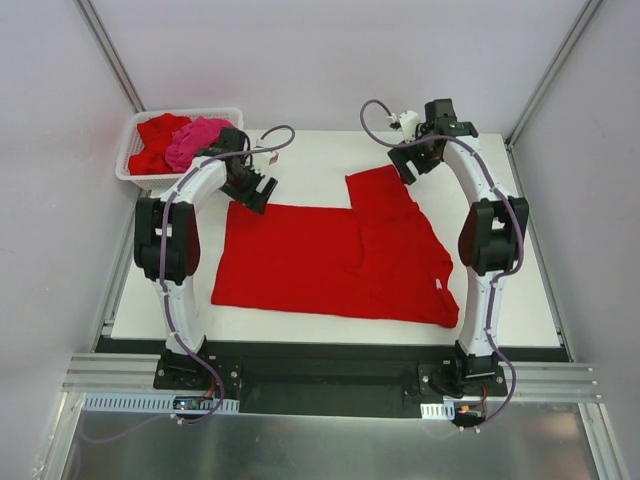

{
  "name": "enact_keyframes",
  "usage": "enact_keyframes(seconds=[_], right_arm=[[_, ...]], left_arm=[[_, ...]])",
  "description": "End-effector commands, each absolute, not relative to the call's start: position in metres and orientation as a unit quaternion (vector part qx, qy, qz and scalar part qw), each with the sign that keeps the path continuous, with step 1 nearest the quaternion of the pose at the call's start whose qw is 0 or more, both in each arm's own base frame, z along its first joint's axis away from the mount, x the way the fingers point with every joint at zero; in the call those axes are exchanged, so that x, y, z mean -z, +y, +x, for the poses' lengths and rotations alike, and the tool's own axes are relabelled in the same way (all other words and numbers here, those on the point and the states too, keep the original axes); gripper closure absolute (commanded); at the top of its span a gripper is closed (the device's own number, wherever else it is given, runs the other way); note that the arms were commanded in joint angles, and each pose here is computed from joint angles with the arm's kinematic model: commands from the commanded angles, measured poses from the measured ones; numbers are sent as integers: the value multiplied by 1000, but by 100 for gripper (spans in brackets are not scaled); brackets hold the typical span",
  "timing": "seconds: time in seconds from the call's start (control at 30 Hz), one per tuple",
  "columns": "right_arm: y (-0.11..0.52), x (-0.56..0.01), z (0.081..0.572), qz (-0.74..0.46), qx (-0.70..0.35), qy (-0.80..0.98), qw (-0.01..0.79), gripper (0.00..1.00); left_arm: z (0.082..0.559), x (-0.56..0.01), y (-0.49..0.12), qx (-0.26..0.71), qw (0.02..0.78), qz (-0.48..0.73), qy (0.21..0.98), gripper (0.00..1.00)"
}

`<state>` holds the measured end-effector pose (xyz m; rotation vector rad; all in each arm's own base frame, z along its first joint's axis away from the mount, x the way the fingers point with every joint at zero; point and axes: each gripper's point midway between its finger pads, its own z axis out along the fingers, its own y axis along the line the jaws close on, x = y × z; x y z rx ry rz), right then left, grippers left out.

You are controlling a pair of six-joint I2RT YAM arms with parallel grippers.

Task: Fold and stack the t-shirts
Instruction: Grap the side of the flattened tshirt furthest away from the robot with both arms

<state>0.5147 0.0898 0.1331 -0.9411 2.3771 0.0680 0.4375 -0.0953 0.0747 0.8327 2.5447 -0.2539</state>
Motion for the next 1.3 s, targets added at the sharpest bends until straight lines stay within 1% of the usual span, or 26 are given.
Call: enact_keyframes(seconds=[0.0, 0.13, 0.27, 0.4, 0.57, 0.6, 0.63, 0.7, 0.73, 0.77, 0.8, 0.83, 0.87, 0.9, 0.93, 0.97, 1.0, 1.03, 1.07, 1.1, 1.13, 1.17, 1.2, 1.27], right_arm=[[102, -130, 555, -365, 17, 867, 339, 7], [115, -118, 570, -382, 23, 853, 354, 8], [121, -100, 583, -392, 33, 850, 350, 9], [128, -99, 594, -409, 41, 838, 359, 9], [132, -104, 593, -417, 51, 833, 360, 9], [132, -105, 585, -418, 40, 837, 351, 9], [133, -122, 579, -418, 34, 834, 358, 9], [136, -118, 551, -433, 18, 840, 327, 9], [137, -144, 536, -439, 16, 833, 336, 9], [142, -148, 521, -450, 11, 830, 328, 9], [137, -133, 495, -458, 8, 839, 294, 9], [136, -134, 479, -465, 7, 839, 283, 8], [137, -158, 461, -474, 10, 829, 296, 8], [129, -133, 430, -488, 0, 836, 249, 8], [125, -131, 416, -492, 0, 838, 237, 8], [118, -141, 399, -494, 4, 837, 237, 7], [112, -136, 384, -494, 4, 841, 221, 7], [104, -115, 359, -502, -3, 844, 188, 7], [102, -109, 347, -508, -4, 842, 180, 8], [101, -115, 343, -512, 5, 835, 200, 8], [95, -91, 320, -523, 3, 835, 170, 8], [100, -85, 314, -535, 6, 827, 170, 8], [100, -85, 315, -538, 18, 821, 188, 8], [103, -68, 301, -552, 21, 815, 176, 8]], left_arm=[[457, -84, -88, 76, 238, 297, 921, 15], [465, -71, -80, 50, 227, 313, 921, 15], [479, -62, -71, 22, 222, 327, 918, 14], [487, -54, -69, 15, 216, 338, 916, 14], [489, -48, -64, 0, 207, 347, 915, 15], [486, -50, -64, 3, 206, 347, 915, 15], [485, -61, -65, 5, 215, 347, 913, 14], [472, -68, -70, 19, 212, 339, 916, 14], [467, -82, -72, 23, 220, 338, 915, 14], [459, -86, -75, 29, 216, 339, 915, 14], [440, -80, -77, 36, 198, 348, 916, 14], [429, -95, -79, 33, 208, 359, 909, 13], [414, -95, -89, 32, 201, 381, 902, 13], [387, -78, -86, 29, 169, 403, 899, 12], [373, -90, -89, 23, 177, 419, 890, 12], [361, -87, -90, 23, 171, 430, 886, 12], [337, -73, -89, 28, 145, 448, 882, 12], [328, -78, -90, 31, 151, 450, 880, 12], [310, -65, -87, 37, 128, 454, 881, 12], [302, -62, -87, 40, 122, 460, 878, 12], [296, -59, -86, 40, 118, 465, 876, 12], [285, -48, -83, 41, 102, 469, 876, 12], [285, -45, -82, 36, 104, 473, 874, 12], [286, -38, -75, 14, 106, 479, 871, 12]])
